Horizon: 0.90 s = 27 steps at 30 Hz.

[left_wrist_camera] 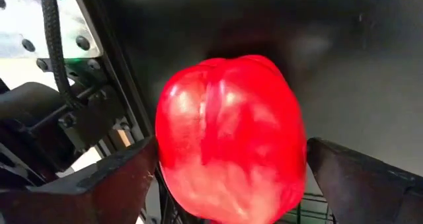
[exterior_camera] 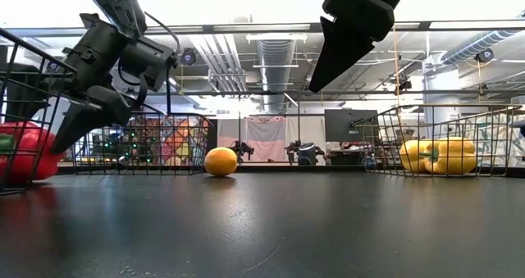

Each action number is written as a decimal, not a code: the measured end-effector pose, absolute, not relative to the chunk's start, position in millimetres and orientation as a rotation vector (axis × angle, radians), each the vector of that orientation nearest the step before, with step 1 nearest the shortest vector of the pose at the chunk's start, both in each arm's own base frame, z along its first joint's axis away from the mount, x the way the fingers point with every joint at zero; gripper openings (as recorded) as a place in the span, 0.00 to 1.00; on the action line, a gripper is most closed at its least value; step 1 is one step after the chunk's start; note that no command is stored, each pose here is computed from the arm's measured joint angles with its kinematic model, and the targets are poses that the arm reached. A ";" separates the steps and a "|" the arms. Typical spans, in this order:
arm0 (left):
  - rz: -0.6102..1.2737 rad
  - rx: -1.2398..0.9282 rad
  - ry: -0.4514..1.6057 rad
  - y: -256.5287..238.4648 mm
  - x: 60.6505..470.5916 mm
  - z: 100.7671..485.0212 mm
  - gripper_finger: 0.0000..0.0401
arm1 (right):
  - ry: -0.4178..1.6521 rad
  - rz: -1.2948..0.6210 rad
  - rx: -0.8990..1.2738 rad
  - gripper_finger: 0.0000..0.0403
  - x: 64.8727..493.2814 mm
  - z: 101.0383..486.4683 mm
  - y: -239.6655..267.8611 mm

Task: Sort produce into baskets
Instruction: Put the top red bell pepper into the bottom black wire basket

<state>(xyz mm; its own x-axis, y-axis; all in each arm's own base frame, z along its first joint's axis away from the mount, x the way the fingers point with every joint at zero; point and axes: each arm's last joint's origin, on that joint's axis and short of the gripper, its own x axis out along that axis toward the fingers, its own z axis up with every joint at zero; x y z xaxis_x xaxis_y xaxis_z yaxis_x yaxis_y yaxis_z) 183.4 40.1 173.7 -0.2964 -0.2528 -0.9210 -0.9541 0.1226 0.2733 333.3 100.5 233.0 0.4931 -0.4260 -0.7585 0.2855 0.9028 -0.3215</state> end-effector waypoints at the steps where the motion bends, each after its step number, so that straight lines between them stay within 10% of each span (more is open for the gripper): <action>1: 1.213 -1.188 1.670 40.0 183.6 173.7 0.92 | 0.963 -0.434 -0.161 0.98 333.3 233.0 100.5; 27: 1.244 -1.196 1.787 37.5 180.5 151.9 0.92 | 0.964 -0.436 -0.164 0.98 333.2 232.0 100.3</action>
<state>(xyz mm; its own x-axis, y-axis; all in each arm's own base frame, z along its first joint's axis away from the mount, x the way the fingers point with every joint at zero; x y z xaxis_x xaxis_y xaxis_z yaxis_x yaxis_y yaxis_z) 180.5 37.5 151.9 -0.3765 -0.3146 -0.8714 -0.9264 0.1359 0.3512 333.2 100.3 232.0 0.4920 -0.4292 -0.7574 0.2859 0.9014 -0.3251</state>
